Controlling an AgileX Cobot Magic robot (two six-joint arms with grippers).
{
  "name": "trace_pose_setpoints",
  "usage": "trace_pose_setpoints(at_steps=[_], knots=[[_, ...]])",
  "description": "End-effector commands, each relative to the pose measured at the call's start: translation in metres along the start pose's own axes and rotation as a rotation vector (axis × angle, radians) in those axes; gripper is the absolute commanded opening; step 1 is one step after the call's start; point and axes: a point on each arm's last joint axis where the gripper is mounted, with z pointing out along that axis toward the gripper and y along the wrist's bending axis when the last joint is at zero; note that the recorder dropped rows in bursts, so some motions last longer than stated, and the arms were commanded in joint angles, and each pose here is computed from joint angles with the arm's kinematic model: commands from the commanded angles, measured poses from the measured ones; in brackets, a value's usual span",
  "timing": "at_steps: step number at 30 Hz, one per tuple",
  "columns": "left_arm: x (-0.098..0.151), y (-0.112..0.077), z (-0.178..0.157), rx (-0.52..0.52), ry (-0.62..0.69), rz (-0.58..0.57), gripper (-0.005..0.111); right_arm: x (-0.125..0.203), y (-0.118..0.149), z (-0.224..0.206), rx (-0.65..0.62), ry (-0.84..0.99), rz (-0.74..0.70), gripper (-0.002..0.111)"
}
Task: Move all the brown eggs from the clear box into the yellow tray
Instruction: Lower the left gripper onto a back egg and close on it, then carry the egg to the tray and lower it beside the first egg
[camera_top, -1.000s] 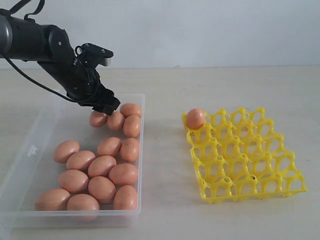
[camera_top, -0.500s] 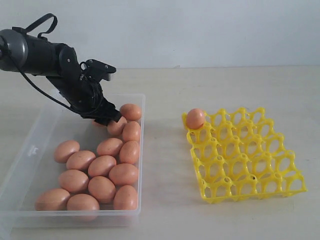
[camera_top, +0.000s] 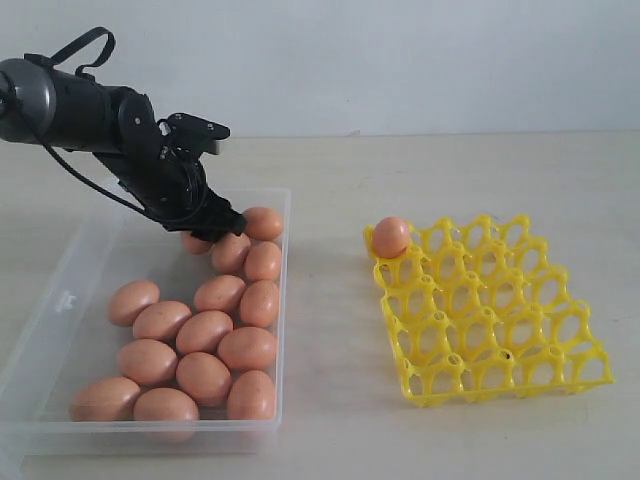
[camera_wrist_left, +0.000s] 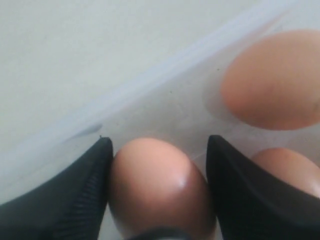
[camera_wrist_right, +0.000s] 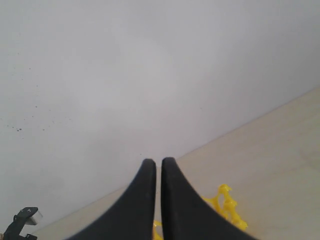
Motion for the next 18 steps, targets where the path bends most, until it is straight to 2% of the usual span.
trace_pose_setpoints(at_steps=[1,3,9,18], knots=[[0.001,-0.001,-0.001,0.005,0.011,-0.021,0.024,-0.001,0.001,0.0,-0.008,-0.009,-0.008,0.0],[0.001,-0.001,-0.001,0.006,0.019,-0.015,0.005,-0.001,0.001,0.0,-0.008,-0.009,-0.008,0.0],[-0.001,-0.001,-0.006,0.004,0.009,-0.015,0.004,-0.001,0.001,0.0,-0.008,-0.009,-0.008,0.0],[-0.027,-0.003,-0.064,-0.014,-0.174,-0.015,0.004,-0.001,0.001,0.0,-0.008,-0.009,-0.008,0.0]])
